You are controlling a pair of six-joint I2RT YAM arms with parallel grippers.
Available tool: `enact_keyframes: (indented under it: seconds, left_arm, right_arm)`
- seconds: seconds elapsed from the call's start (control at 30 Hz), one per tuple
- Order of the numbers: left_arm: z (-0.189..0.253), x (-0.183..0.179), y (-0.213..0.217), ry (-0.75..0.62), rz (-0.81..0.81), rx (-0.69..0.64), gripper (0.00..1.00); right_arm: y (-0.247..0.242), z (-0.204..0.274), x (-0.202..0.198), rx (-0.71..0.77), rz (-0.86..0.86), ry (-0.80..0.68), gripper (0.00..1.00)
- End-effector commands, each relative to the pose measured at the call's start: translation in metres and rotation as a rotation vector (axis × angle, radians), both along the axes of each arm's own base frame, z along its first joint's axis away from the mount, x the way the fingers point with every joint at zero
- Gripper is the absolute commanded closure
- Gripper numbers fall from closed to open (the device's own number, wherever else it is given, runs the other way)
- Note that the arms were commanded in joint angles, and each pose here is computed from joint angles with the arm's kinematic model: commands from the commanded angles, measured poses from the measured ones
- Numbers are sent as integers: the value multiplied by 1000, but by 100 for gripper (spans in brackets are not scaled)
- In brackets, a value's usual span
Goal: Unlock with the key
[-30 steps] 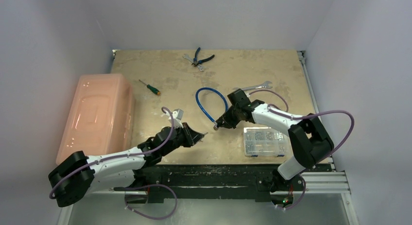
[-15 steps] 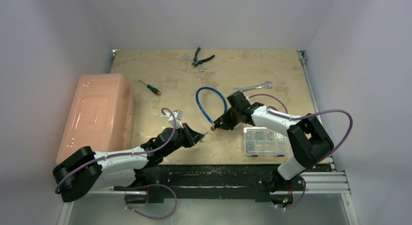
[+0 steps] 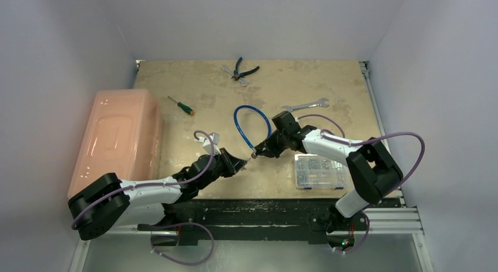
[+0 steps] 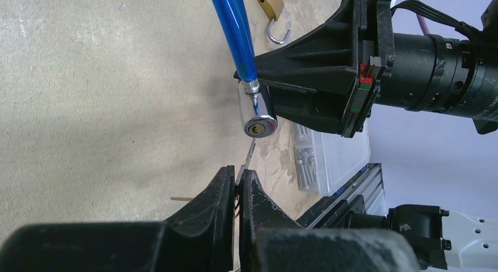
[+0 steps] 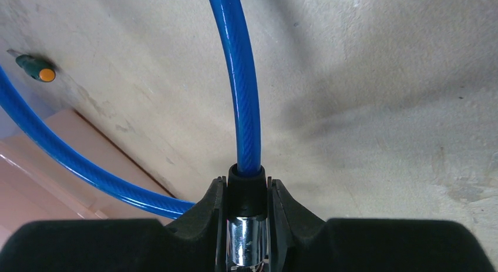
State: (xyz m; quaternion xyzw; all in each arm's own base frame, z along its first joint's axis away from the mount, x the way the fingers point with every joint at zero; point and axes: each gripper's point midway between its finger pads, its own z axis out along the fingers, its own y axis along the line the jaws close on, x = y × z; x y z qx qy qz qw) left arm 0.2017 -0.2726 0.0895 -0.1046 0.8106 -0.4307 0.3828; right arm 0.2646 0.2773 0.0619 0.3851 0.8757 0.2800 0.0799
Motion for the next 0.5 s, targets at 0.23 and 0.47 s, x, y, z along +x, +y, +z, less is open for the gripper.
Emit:
enact_keyframes:
  seconds: [0.23, 0.47]
  left_arm:
    - [17, 10, -4, -25, 47, -82, 100]
    - [13, 12, -3, -9, 69, -75, 100]
  right_arm:
    - [21, 17, 5, 88, 14, -31, 100]
    - [23, 15, 4, 98, 18, -27, 100]
